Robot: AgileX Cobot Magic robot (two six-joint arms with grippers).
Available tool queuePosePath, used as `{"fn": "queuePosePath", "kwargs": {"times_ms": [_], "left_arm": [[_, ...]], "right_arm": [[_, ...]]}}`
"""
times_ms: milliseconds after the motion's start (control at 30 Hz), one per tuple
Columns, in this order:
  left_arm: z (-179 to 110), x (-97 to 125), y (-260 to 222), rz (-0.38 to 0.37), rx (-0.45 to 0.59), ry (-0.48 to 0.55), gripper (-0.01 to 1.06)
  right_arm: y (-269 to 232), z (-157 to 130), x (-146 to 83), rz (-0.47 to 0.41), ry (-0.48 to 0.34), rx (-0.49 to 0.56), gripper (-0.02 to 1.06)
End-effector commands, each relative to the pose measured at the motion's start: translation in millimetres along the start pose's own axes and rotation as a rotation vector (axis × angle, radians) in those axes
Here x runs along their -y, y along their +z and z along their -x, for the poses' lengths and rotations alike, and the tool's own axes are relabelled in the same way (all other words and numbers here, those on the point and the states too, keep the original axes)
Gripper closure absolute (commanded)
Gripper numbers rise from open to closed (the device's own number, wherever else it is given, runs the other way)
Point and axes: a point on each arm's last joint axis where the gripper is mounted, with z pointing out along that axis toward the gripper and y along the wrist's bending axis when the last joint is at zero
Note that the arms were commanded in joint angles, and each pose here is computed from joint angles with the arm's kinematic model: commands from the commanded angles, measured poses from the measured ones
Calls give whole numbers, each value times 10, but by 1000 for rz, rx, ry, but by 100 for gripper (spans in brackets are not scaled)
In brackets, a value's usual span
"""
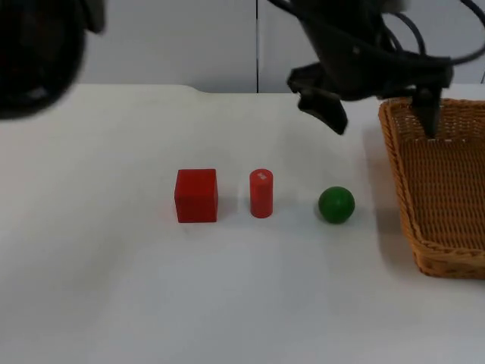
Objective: Pick up the basket with the left hand and place the object to the left of the red cylinder into the basket with the right hand.
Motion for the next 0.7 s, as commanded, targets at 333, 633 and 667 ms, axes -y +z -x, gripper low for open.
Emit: {"fn": "queuePosePath", "kwargs": {"times_ms": [333, 633, 667], "left_arm": [[-90, 138, 605, -10, 28, -10, 7], [-117, 114, 813, -17, 78, -22, 7], [-132, 101, 849, -16, 75, -25, 7]], "right_arm": [[-6, 20, 3, 1, 7, 10, -1], [-6, 20, 3, 1, 7, 10, -1], [-6, 20, 3, 1, 7, 10, -1]]}}
